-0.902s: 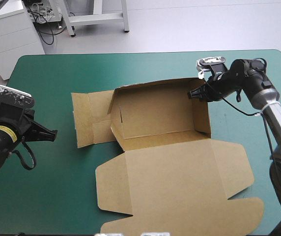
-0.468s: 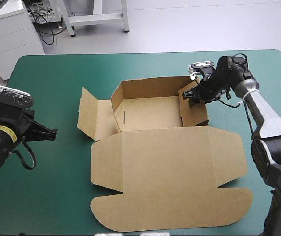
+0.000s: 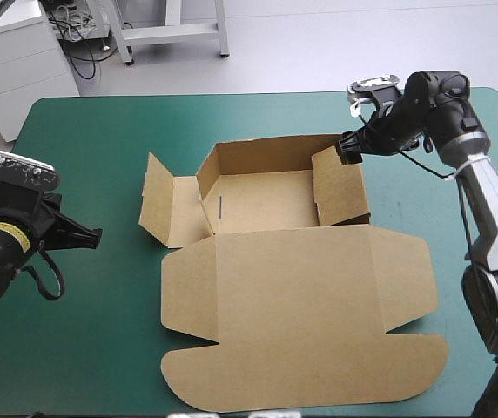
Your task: Fold the box
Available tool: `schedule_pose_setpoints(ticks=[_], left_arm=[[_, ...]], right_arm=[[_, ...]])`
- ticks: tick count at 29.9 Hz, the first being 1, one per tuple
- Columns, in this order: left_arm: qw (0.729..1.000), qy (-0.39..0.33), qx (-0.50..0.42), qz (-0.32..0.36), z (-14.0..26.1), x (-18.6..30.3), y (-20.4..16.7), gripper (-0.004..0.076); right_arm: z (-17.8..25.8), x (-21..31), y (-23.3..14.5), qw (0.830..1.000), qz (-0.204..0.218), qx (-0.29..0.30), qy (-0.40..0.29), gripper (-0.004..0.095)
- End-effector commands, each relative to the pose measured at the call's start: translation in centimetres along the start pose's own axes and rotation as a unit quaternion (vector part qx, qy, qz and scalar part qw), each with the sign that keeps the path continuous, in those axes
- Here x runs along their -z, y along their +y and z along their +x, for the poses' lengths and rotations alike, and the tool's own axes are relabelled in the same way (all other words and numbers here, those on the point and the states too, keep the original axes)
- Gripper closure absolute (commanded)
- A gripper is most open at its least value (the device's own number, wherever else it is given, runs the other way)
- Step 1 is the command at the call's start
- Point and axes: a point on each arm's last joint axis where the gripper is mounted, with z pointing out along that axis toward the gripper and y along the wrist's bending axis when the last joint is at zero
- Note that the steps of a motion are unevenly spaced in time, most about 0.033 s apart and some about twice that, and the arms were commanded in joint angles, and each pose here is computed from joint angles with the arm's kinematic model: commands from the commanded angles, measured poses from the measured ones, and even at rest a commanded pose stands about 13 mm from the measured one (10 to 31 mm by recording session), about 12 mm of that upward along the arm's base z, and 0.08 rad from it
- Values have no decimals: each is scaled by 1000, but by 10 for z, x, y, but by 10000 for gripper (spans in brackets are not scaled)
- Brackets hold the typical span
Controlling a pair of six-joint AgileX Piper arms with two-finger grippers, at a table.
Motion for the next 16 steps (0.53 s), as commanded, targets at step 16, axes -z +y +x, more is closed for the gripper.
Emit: schedule_pose_setpoints(ticks=[16], left_arm=[[999,-45,7,-3,-10,9,4,756]], right_arm=[[18,81,13,997,12,2,-73,120]])
